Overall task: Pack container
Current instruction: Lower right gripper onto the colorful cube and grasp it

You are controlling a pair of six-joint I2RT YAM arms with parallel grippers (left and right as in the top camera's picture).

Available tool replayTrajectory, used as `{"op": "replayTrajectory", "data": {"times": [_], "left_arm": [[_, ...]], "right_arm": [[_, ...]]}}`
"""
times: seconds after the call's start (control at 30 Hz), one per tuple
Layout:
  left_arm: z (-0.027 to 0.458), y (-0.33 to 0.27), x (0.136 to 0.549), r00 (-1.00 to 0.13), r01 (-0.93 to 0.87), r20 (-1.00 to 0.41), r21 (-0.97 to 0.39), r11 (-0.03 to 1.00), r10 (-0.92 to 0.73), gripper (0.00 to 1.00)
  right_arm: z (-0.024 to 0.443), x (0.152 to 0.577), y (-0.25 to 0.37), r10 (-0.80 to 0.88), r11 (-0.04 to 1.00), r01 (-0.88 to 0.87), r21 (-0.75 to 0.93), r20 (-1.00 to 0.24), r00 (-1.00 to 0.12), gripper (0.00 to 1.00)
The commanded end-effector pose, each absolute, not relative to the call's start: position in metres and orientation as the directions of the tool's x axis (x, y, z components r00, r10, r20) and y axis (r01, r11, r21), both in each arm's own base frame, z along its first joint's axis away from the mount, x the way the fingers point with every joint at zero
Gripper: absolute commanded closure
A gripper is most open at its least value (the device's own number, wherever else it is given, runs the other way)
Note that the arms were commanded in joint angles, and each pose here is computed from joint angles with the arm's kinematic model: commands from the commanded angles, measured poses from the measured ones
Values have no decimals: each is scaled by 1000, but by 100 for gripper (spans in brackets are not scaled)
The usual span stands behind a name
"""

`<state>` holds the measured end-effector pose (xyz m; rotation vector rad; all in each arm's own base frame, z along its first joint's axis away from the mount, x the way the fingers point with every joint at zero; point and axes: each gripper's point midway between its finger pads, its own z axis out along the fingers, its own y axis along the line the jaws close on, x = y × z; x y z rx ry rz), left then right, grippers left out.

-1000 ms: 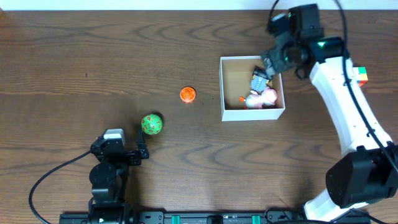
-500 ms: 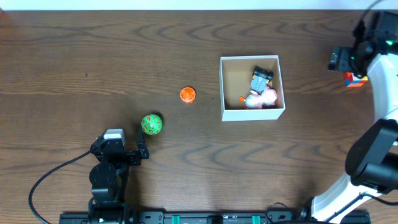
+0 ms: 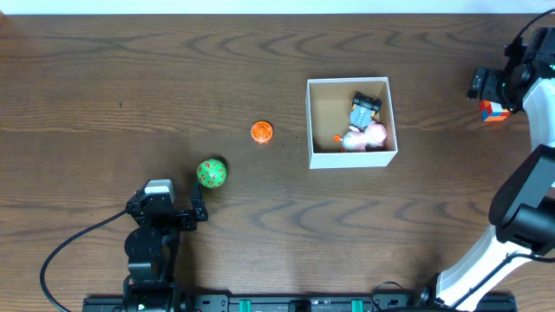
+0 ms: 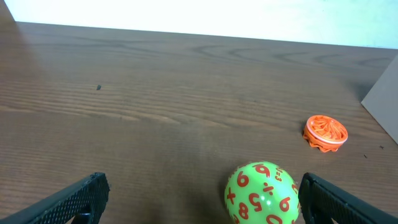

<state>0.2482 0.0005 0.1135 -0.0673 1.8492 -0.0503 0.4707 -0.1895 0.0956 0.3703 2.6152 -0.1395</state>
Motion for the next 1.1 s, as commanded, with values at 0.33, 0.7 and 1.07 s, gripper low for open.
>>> {"op": "replayTrajectory", "data": {"times": [0.33, 0.7, 1.07], "left_arm": [[97, 2, 245, -322, -33, -943, -77, 997, -83, 2], [97, 2, 245, -322, -33, -943, -77, 997, -83, 2], [97, 2, 245, -322, -33, -943, -77, 997, -83, 2]], "right_arm": [[92, 464, -230, 20, 983, 106, -150, -486, -874, 1], [66, 470, -218, -50, 995, -1, -105, -470, -881, 1], [44, 476, -222, -64, 993, -13, -113, -461, -885, 1]]}}
